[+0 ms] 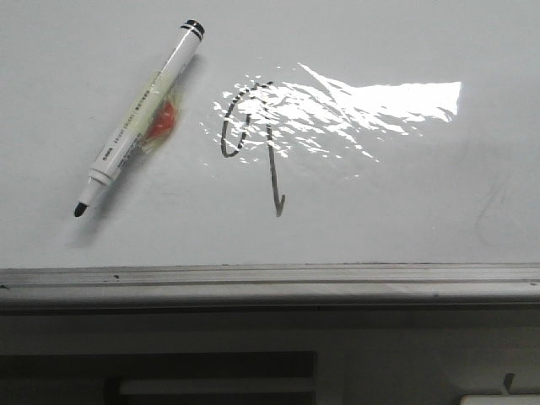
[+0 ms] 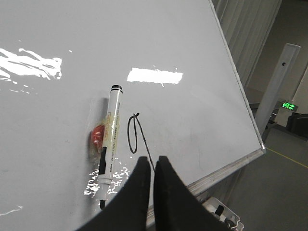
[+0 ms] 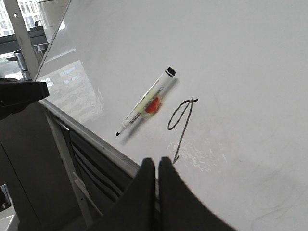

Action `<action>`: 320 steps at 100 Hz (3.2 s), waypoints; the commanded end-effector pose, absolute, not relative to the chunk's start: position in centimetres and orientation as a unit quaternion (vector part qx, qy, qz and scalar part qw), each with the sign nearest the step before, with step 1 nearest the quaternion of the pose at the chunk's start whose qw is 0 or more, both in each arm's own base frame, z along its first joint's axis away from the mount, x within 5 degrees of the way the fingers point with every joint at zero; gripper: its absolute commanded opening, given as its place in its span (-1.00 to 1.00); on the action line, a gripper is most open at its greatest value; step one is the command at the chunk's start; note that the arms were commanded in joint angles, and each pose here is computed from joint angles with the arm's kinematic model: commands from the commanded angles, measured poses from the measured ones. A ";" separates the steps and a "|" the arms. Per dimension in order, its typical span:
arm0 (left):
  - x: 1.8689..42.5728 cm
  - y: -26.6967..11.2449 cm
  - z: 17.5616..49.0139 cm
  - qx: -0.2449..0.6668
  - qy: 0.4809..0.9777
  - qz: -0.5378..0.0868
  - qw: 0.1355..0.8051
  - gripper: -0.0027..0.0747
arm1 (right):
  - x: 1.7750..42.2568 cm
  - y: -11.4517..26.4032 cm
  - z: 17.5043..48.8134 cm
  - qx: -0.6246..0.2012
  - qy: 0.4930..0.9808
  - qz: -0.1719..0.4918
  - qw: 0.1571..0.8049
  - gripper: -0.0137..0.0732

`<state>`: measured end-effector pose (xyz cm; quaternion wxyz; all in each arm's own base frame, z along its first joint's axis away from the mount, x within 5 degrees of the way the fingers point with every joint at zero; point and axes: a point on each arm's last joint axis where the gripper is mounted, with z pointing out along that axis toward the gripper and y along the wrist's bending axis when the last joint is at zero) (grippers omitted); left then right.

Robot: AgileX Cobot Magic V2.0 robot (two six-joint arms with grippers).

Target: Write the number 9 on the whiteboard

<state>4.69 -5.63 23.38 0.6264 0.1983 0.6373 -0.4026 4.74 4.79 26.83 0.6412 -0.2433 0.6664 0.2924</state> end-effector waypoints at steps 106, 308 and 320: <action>6.3 -2.4 21.2 0.117 0.664 -0.131 0.726 -0.98 | 4.8 4.6 28.3 -0.232 0.636 0.295 0.674 -0.76; 5.3 0.0 18.0 -0.038 0.777 -0.033 0.627 -0.98 | 4.8 4.6 28.4 -0.231 0.633 0.296 0.677 -0.76; 5.3 0.0 18.0 -0.038 0.777 -0.033 0.627 -0.98 | 4.8 4.6 28.5 -0.228 0.629 0.297 0.682 -0.76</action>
